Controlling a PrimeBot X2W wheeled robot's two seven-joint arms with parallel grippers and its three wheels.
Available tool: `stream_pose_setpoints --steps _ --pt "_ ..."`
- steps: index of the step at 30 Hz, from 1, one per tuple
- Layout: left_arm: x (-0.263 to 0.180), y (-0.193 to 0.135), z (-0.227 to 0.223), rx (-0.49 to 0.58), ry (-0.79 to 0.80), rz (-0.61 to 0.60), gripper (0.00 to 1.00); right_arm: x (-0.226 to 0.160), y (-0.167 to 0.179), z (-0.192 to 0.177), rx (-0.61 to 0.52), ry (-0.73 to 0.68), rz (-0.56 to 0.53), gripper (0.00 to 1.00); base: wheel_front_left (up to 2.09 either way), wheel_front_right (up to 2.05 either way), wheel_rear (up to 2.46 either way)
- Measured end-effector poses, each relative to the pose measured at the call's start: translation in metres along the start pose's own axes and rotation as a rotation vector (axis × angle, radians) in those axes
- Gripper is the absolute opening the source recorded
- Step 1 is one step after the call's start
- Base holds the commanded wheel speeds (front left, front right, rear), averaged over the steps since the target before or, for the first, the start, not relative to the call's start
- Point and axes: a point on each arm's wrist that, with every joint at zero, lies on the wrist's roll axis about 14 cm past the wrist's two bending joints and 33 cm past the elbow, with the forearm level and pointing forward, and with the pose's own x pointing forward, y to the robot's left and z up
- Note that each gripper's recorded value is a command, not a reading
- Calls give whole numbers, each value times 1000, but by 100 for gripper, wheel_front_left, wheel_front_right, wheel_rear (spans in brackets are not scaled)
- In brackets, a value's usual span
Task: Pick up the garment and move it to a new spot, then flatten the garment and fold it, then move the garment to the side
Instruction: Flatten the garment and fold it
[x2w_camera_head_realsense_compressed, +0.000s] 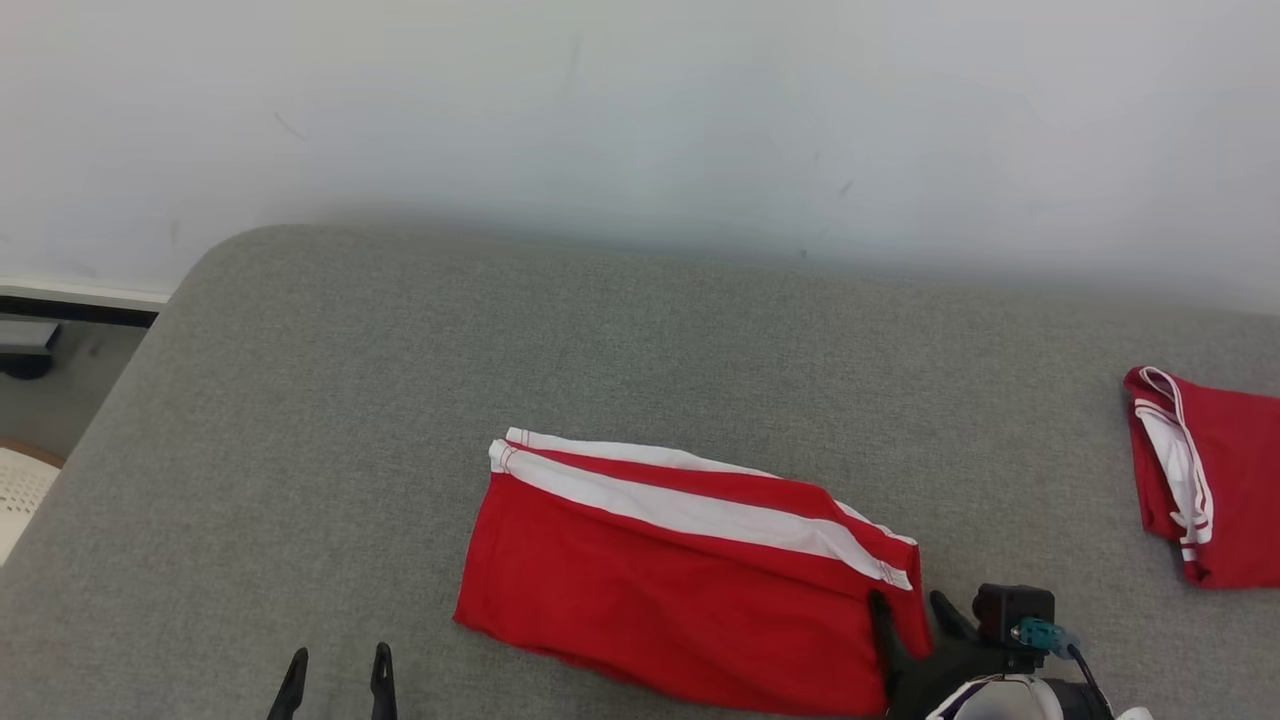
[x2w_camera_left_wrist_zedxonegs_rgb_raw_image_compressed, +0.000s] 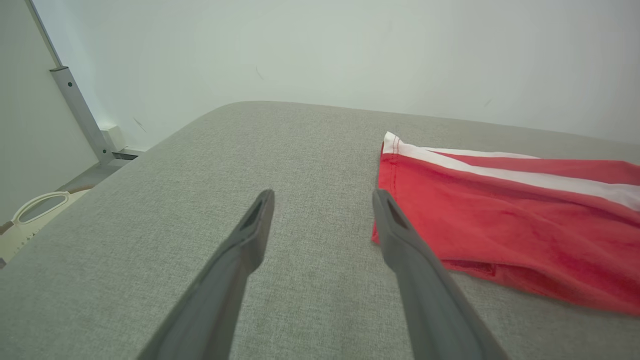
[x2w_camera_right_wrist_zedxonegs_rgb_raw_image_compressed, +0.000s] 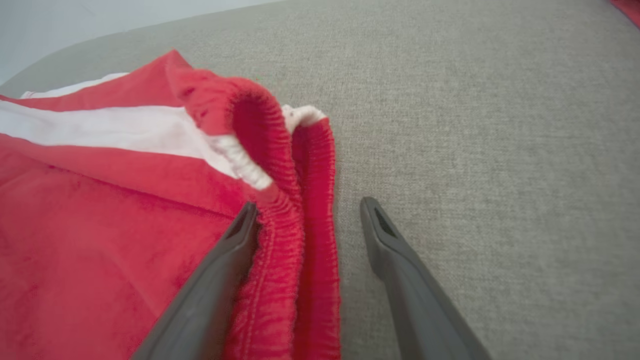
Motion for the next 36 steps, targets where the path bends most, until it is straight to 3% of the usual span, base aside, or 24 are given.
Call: stream_pose_setpoints --steps 3,4,5,6,16,27,31,36 --pt "-2 2 0 -1 -1 5 100 2 1 -2 32 19 -6 100 0 0 0" --pt "-2 2 0 -1 -2 8 100 3 2 -3 45 25 -7 72 0 0 0" --pt "-3 3 1 -1 -3 10 100 3 3 -4 54 30 -4 10 0 0 0" --pt "-3 4 1 -1 -3 11 100 3 5 -5 48 37 3 0 0 0 0" --pt "-1 1 1 -2 -5 -3 100 1 -1 -3 65 46 -18 0 0 0 0" --pt "6 -13 1 -14 -6 -39 100 -25 -97 19 -1 16 -196 0 0 0 0" --pt "9 -18 1 -15 -5 -53 100 -22 -90 29 97 0 -183 0 0 0 0" --pt "11 -21 2 -18 -6 -62 100 -13 -56 58 270 -30 -64 0 0 0 0"
